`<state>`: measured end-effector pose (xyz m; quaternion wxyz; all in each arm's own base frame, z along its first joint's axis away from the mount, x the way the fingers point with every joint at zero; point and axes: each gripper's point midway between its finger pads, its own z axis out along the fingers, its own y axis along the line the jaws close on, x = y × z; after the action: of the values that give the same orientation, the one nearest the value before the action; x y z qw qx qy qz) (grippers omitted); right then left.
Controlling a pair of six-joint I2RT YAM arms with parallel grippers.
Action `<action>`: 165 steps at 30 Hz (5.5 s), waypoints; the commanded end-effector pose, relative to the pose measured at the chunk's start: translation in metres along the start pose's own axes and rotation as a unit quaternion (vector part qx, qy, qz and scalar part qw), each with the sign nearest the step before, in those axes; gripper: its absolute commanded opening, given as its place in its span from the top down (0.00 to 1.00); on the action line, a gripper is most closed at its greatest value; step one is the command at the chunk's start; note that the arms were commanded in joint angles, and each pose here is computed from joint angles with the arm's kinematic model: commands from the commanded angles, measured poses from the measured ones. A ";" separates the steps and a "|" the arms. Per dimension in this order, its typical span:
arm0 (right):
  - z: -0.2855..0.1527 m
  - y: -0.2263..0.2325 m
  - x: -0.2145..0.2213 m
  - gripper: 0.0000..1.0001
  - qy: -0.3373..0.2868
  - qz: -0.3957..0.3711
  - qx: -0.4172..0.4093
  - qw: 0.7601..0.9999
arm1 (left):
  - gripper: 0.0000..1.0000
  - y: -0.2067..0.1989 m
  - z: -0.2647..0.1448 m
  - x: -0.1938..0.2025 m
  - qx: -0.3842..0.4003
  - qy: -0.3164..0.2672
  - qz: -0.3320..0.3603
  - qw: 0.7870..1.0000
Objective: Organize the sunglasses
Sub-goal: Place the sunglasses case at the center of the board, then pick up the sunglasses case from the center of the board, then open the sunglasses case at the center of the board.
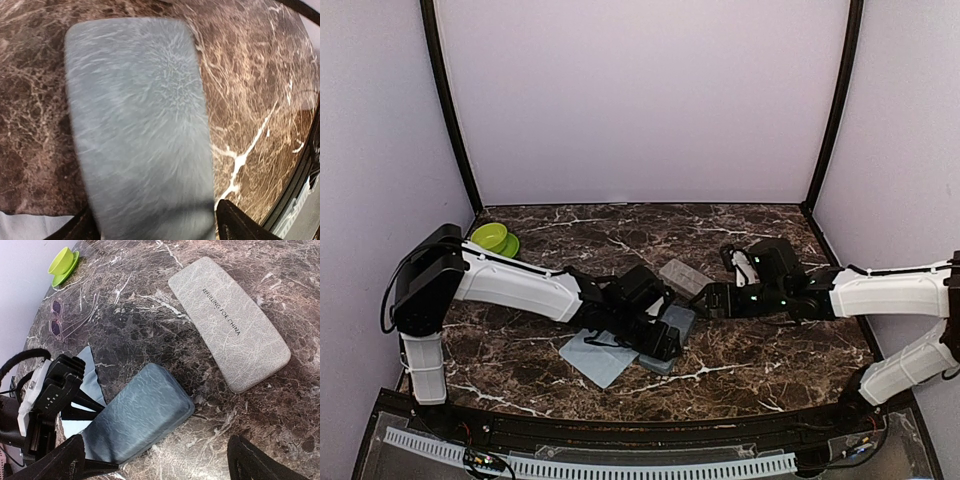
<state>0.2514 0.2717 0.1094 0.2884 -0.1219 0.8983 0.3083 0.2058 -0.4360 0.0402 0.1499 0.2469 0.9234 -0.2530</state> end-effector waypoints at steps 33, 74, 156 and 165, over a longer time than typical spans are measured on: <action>-0.004 -0.017 0.028 0.00 0.017 0.022 0.058 0.998 | 0.02 -0.056 -0.060 0.026 0.125 -0.046 0.108 0.985; 0.047 0.042 0.082 0.40 0.084 -0.097 0.209 0.969 | 0.01 0.069 -0.117 -0.008 -0.073 -0.154 0.047 0.984; -0.060 0.175 0.072 0.64 0.106 -0.327 -0.298 0.890 | 0.12 -0.050 -0.168 0.034 0.468 -0.183 0.309 0.808; -0.061 0.175 0.069 0.66 0.098 -0.315 -0.304 0.894 | 0.34 -0.048 -0.165 0.037 0.467 -0.180 0.310 0.808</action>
<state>0.0965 0.3603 0.1737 0.2001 -0.5131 0.7234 0.4164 0.1272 -0.3716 0.1803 0.2475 0.5035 0.5358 -0.6310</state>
